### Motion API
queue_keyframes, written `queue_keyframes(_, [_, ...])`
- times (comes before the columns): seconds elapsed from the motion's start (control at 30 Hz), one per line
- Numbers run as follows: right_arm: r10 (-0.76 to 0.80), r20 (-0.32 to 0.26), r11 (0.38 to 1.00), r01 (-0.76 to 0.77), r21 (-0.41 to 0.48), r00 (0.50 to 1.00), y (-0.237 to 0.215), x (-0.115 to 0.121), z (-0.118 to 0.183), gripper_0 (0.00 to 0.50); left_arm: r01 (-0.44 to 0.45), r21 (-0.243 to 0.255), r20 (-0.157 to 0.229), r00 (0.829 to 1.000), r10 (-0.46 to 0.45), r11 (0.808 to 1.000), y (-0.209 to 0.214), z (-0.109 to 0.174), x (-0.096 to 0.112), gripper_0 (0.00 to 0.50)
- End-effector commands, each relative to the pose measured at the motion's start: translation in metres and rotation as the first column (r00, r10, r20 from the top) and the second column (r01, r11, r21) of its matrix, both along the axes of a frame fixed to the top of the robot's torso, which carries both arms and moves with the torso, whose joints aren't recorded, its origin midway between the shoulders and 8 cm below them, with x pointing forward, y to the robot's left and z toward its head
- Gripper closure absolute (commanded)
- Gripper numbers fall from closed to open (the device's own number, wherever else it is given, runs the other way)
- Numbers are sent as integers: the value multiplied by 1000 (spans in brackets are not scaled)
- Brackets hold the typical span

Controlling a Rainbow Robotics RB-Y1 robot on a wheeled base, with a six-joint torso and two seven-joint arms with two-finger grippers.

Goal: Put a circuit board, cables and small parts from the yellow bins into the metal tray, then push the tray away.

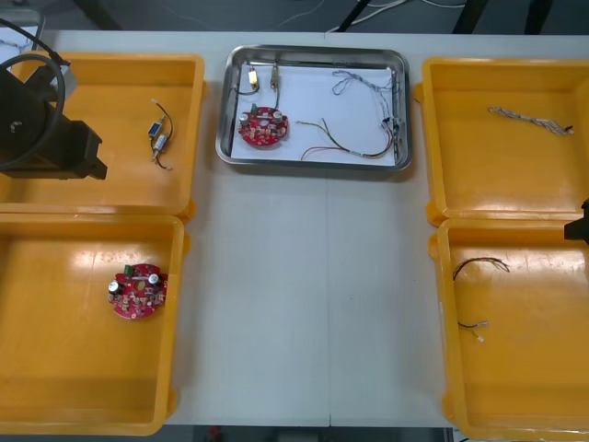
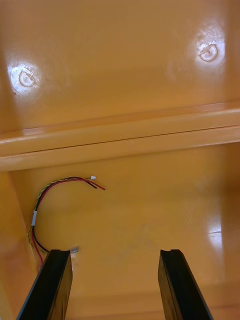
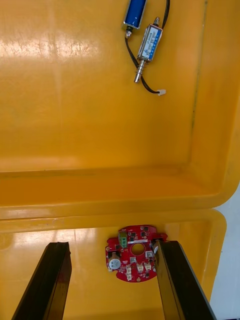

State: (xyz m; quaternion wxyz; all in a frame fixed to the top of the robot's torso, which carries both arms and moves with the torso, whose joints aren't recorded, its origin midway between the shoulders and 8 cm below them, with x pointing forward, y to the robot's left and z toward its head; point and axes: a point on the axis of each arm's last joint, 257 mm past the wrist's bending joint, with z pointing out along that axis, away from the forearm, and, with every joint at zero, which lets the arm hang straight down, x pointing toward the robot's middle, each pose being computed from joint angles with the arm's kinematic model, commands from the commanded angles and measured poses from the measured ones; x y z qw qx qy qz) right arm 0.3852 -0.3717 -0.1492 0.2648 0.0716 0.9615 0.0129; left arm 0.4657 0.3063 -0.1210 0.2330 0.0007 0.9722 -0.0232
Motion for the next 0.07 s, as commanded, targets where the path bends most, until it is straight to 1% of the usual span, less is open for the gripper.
queue_keyframes(0.03, [5, -14, 1000, -4, 9, 1000, 2, -5, -5, 0, -59, 31, 8, 998, 59, 998, 15, 4, -5, 0])
queue_keyframes(0.07, [5, -14, 1000, -4, 9, 1000, 2, -5, -5, 0, -59, 31, 8, 998, 59, 998, 15, 4, -5, 0])
